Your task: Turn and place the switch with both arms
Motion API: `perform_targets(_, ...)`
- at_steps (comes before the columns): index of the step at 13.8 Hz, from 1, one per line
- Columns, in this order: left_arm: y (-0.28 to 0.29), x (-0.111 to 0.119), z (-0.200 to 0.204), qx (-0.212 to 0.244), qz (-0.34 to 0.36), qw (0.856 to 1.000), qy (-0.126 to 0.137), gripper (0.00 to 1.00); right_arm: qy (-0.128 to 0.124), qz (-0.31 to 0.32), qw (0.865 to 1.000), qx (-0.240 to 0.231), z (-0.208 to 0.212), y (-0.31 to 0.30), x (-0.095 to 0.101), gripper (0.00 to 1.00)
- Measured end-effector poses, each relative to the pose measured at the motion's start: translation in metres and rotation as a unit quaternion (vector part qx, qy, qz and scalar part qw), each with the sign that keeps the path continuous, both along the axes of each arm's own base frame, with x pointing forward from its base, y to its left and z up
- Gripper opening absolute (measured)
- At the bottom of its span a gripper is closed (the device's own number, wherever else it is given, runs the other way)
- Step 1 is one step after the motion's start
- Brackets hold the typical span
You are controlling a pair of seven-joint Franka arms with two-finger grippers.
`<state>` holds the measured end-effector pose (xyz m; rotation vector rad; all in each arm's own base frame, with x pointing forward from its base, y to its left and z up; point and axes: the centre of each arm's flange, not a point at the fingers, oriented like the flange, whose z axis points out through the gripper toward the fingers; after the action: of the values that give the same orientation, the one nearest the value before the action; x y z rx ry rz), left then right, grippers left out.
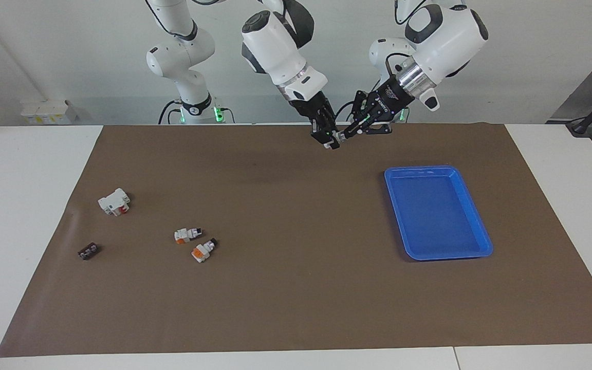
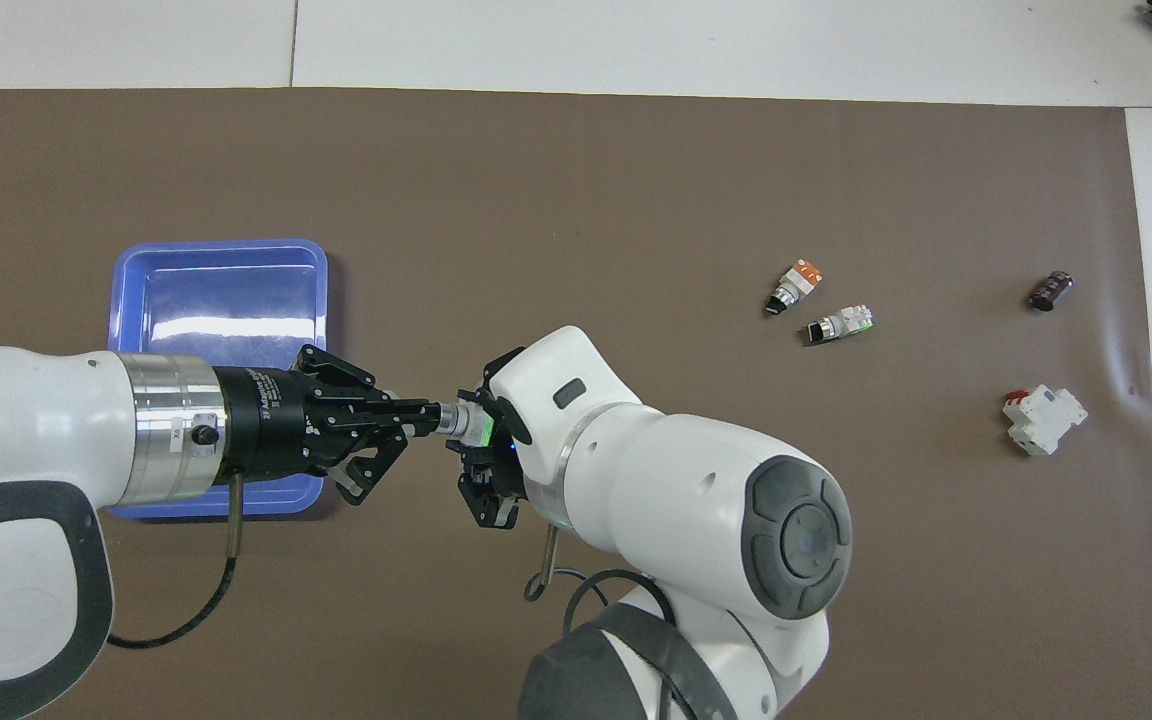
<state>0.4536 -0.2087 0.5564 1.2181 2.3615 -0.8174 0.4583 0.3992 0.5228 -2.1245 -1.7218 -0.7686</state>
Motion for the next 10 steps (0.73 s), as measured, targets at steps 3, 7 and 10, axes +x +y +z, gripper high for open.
perform_targets(3,0.0,0.0,0.0,-0.001,0.009,1.0,0.007,0.1,0.0,0.0,1.0,0.0,0.0,0.0,0.0,0.41)
perform_targets(7,0.0,0.0001,0.0,-0.001,0.009,1.0,0.008,0.1,0.003,-0.004,1.0,0.001,-0.0001,0.0002,-0.0001,0.41)
perform_targets(10,-0.0015,0.0019,-0.0024,0.001,0.011,1.0,0.007,0.1,0.013,-0.024,1.0,0.011,0.0059,0.003,-0.0025,0.69)
